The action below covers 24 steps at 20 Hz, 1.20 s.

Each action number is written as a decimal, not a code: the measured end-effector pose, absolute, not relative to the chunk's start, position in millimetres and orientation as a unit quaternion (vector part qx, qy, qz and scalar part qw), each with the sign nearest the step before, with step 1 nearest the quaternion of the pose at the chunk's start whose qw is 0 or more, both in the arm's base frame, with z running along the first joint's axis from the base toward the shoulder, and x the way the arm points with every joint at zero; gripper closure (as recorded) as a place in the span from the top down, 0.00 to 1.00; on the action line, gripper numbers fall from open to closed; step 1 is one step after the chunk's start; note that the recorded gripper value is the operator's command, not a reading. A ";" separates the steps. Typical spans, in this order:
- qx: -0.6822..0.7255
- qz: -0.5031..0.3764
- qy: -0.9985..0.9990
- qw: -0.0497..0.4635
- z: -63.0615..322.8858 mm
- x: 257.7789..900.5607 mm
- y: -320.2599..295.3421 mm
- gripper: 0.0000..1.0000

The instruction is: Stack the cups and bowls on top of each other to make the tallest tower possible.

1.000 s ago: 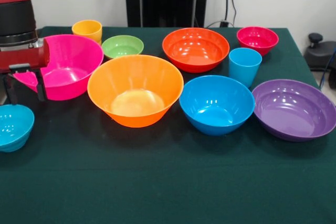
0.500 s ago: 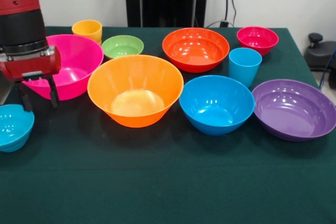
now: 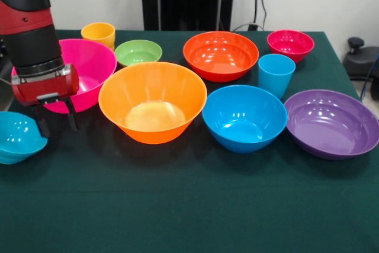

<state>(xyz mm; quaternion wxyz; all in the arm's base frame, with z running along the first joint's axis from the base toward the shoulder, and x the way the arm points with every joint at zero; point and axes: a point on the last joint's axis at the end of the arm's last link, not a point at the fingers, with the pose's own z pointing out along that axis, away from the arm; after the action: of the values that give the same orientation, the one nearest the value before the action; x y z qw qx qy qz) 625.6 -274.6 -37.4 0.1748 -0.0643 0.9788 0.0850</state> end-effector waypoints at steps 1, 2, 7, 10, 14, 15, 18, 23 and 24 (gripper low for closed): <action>-0.060 0.089 0.978 0.176 -40.5 625.3 -274.5 1.00; -0.058 0.092 0.978 0.176 -42.1 624.8 -274.5 1.00; -0.049 0.101 0.977 0.180 -46.7 622.1 -276.5 1.00; -0.045 0.104 0.977 0.182 -47.5 621.0 -278.8 1.00; -0.043 0.104 0.976 0.184 -47.3 620.2 -281.7 1.00; -0.043 0.104 0.976 0.184 -47.2 620.2 -281.8 1.00; -0.043 0.104 0.976 0.184 -46.8 620.6 -281.7 1.00; -0.043 0.104 0.976 0.185 -46.5 621.0 -281.7 1.00; -0.043 0.104 0.976 0.185 -46.5 621.1 -281.7 1.00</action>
<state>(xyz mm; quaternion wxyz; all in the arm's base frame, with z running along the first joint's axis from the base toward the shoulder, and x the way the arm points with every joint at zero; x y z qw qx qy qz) 621.1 -281.7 -46.5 0.1849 -0.0434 0.9763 0.1040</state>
